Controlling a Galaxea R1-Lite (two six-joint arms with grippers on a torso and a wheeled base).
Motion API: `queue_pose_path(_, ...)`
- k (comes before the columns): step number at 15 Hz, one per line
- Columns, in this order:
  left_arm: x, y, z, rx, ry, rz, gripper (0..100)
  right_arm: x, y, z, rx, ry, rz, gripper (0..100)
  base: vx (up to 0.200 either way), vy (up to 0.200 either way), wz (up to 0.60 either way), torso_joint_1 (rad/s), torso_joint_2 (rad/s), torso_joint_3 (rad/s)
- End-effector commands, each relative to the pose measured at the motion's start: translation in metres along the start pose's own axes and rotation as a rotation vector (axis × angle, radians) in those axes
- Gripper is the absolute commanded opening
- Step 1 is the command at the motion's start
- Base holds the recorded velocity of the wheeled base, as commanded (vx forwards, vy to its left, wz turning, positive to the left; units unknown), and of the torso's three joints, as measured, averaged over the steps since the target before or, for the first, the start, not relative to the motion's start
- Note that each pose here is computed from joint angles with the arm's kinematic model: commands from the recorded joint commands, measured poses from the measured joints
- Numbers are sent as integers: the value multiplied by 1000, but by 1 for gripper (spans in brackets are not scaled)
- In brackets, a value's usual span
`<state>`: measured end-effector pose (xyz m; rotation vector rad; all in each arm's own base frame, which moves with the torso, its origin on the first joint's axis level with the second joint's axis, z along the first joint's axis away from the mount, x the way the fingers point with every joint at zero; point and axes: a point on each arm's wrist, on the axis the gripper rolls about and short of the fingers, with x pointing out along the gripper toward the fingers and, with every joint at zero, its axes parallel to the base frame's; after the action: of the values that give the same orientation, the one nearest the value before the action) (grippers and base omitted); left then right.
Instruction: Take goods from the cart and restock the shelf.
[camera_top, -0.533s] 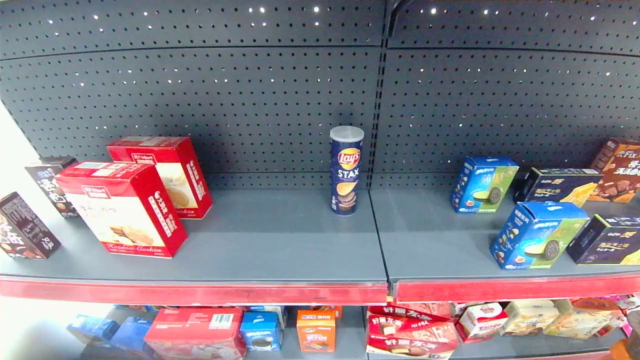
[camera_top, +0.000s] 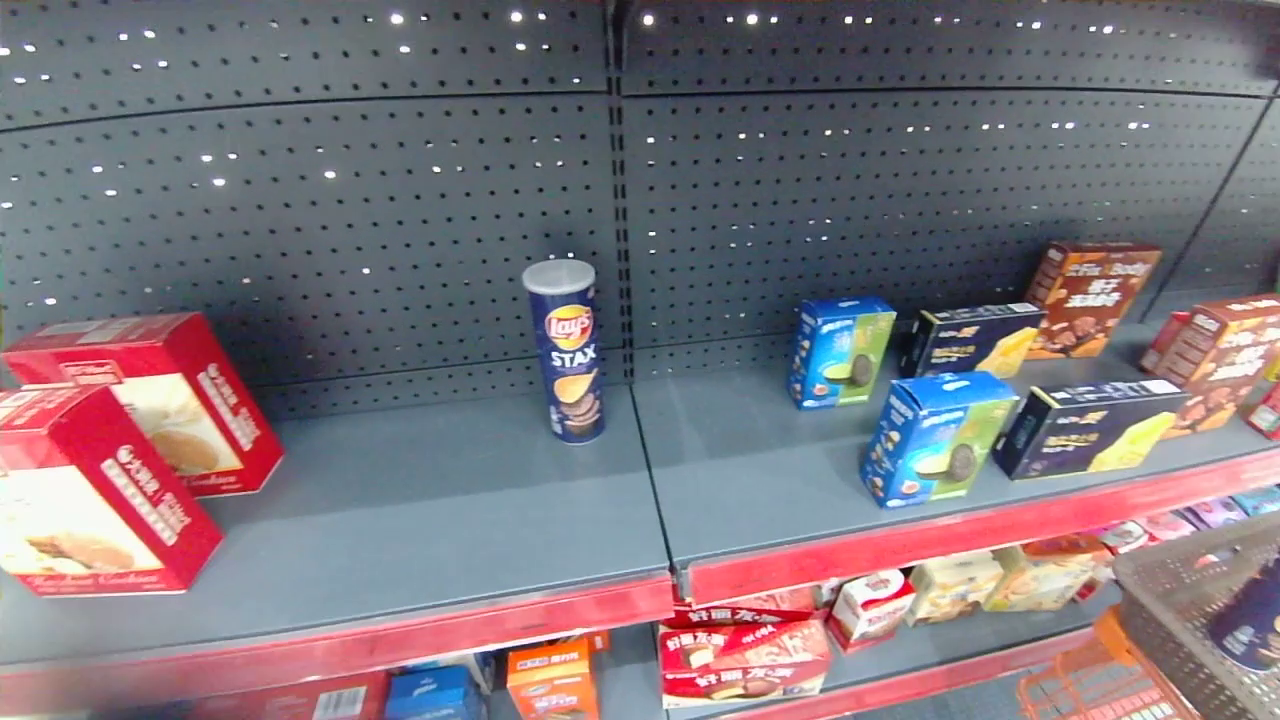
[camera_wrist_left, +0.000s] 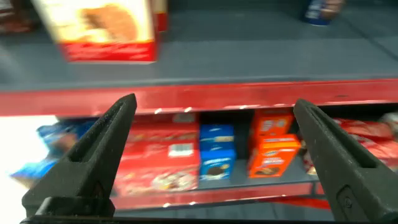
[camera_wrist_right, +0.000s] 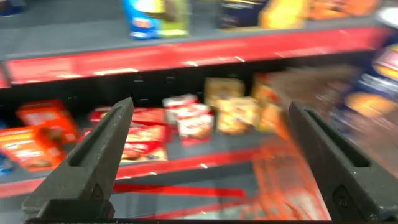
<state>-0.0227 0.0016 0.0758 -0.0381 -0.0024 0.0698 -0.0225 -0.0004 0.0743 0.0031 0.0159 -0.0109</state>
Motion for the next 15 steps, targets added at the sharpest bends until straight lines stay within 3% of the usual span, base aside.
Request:
queue_pose_path(1, 0, 0, 0, 0, 0, 1, 100, 0, 0, 0, 0, 6, 2, 100, 0, 0, -600, 2, 7, 2)
queue_pose_path(11, 0, 0, 0, 0, 0, 1, 100, 0, 0, 0, 0, 6, 2, 100, 0, 0, -600, 2, 2, 2)
queue_pose_path(15, 0, 0, 0, 0, 0, 1, 100, 0, 0, 0, 0, 4, 0, 100, 0, 0, 0, 0, 0, 0)
